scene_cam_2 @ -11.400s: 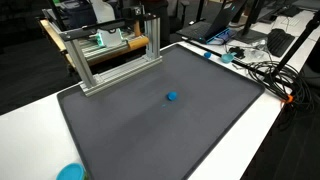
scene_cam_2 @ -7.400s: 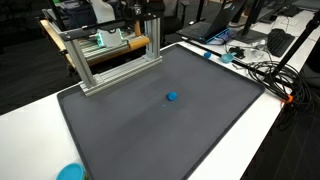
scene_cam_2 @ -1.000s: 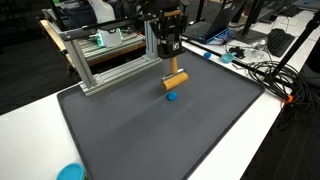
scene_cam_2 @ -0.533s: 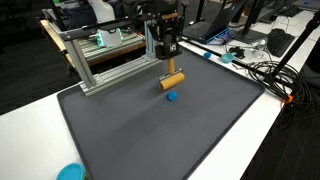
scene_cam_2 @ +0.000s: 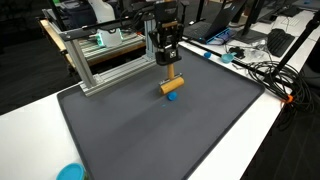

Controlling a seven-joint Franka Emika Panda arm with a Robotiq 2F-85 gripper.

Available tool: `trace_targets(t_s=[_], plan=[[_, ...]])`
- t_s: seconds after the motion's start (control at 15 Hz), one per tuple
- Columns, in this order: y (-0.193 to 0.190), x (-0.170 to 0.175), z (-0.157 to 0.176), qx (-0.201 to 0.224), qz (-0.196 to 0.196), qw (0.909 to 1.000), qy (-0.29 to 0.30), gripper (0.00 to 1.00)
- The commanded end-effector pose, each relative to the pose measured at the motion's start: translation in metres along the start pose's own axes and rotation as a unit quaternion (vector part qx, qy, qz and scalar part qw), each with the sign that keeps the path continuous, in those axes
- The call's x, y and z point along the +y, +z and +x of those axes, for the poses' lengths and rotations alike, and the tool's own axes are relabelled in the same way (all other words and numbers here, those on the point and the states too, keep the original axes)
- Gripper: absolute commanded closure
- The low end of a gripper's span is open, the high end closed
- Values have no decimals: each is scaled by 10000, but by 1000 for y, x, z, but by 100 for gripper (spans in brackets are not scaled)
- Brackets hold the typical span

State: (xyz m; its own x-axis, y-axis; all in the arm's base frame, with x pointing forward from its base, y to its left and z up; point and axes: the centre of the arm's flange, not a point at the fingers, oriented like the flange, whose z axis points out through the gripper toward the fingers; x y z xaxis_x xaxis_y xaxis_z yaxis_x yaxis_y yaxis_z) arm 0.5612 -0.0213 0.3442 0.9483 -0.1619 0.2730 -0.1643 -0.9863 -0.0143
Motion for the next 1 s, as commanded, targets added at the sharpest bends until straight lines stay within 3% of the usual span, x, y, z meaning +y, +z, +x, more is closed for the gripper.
trace_targets(t_s=[0.0,0.93], plan=[[-4,1,1,211,65,9998,15,79],[16,15,10,80,20,9998,157,79]])
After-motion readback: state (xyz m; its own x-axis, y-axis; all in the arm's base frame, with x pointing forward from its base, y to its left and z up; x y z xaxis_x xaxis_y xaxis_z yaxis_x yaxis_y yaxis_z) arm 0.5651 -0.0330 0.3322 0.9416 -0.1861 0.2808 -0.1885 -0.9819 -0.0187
